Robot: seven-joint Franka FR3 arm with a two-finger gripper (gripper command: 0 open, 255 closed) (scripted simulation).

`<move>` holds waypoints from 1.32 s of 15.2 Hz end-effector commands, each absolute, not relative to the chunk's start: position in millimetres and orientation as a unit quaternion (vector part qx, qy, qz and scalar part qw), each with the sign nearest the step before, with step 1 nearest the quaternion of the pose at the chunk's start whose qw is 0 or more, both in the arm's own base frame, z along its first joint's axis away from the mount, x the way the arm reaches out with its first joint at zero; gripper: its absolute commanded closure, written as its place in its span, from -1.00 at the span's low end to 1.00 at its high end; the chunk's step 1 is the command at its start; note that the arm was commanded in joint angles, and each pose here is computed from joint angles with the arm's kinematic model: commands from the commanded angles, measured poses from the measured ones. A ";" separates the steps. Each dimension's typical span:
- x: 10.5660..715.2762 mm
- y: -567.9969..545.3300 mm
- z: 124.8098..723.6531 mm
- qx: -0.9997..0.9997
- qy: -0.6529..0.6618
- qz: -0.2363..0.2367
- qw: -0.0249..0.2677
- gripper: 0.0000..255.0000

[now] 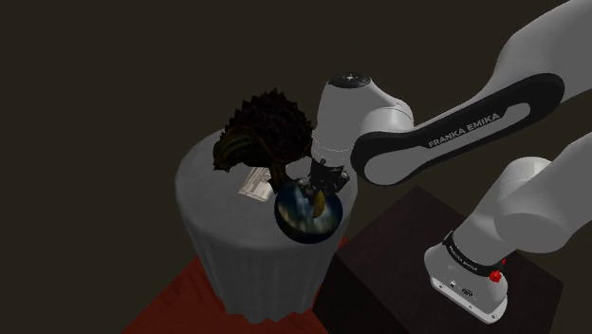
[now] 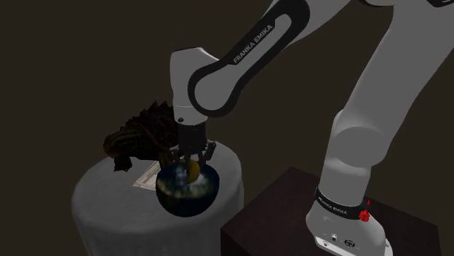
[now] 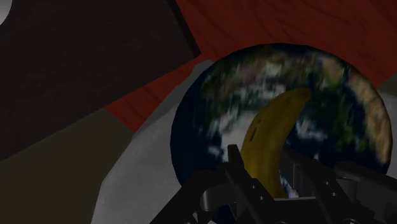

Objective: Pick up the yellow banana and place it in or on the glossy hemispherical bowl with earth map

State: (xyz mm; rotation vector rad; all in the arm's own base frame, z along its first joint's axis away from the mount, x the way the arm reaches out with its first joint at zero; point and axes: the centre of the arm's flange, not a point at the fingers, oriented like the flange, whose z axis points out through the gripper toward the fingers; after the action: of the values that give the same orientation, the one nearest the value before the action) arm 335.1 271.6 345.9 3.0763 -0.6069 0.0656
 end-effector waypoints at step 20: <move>333.0 271.6 393.5 0.981 -0.194 0.021 0.002 -1.00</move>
State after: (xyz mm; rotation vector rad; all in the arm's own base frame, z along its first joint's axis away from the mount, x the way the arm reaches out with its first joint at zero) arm 332.8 271.6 391.7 3.0771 -0.6071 0.0672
